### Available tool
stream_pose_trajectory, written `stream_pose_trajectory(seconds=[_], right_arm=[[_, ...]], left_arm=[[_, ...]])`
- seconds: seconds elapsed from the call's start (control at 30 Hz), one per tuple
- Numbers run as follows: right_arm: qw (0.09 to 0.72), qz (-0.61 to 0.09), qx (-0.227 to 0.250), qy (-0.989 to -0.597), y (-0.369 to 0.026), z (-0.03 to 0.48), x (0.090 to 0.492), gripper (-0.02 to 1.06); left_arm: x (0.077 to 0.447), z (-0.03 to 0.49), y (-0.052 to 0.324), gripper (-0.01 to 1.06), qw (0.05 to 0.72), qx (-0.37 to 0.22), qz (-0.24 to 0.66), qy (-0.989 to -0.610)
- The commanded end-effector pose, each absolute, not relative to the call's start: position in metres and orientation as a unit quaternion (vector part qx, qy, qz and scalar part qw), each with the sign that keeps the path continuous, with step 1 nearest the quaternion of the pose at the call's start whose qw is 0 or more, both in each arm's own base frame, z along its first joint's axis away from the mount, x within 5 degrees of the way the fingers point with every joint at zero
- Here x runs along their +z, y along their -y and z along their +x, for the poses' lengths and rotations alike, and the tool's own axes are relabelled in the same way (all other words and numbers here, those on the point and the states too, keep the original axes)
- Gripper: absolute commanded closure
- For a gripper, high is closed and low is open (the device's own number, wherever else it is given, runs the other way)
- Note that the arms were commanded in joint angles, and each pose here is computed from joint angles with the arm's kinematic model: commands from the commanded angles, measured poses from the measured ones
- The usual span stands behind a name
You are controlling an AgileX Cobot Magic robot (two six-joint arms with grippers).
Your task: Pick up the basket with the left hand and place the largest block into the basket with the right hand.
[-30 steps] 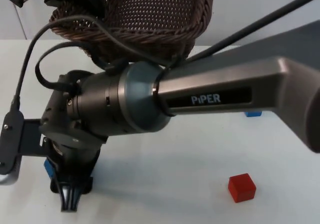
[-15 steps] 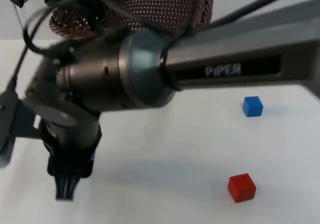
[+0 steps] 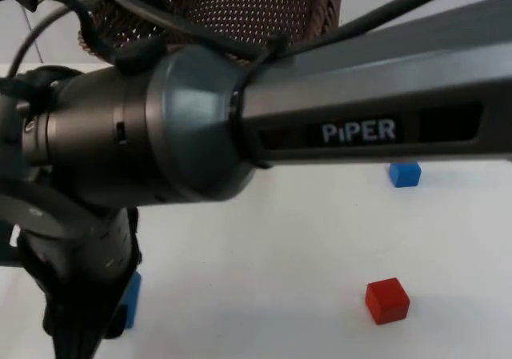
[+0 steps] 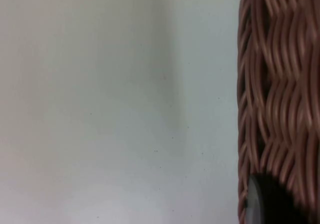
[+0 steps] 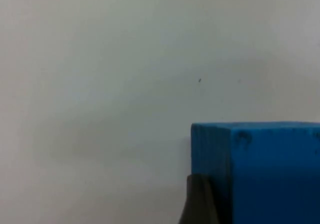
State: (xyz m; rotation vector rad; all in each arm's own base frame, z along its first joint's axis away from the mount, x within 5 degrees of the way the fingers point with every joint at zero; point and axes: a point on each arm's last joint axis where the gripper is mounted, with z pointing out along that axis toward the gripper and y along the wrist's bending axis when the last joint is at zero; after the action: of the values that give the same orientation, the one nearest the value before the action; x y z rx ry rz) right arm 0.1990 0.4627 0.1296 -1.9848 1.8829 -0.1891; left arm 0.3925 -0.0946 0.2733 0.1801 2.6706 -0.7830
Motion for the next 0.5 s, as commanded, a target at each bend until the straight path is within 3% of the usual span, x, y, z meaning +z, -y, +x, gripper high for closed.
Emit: stream_pose_trajectory(seconds=[0.0, 0.47], right_arm=[[0.179, -0.712, -0.068, -0.676, -0.460, 0.194, 0.135, 1.05], [0.117, -0.701, -0.019, -0.703, -0.443, 0.176, 0.156, 1.05]], left_arm=[[0.281, 0.391, 0.095, 1.05, 0.186, -0.289, 0.056, -0.938], [0.281, 0.391, 0.095, 1.05, 0.185, -0.288, 0.056, -0.938]])
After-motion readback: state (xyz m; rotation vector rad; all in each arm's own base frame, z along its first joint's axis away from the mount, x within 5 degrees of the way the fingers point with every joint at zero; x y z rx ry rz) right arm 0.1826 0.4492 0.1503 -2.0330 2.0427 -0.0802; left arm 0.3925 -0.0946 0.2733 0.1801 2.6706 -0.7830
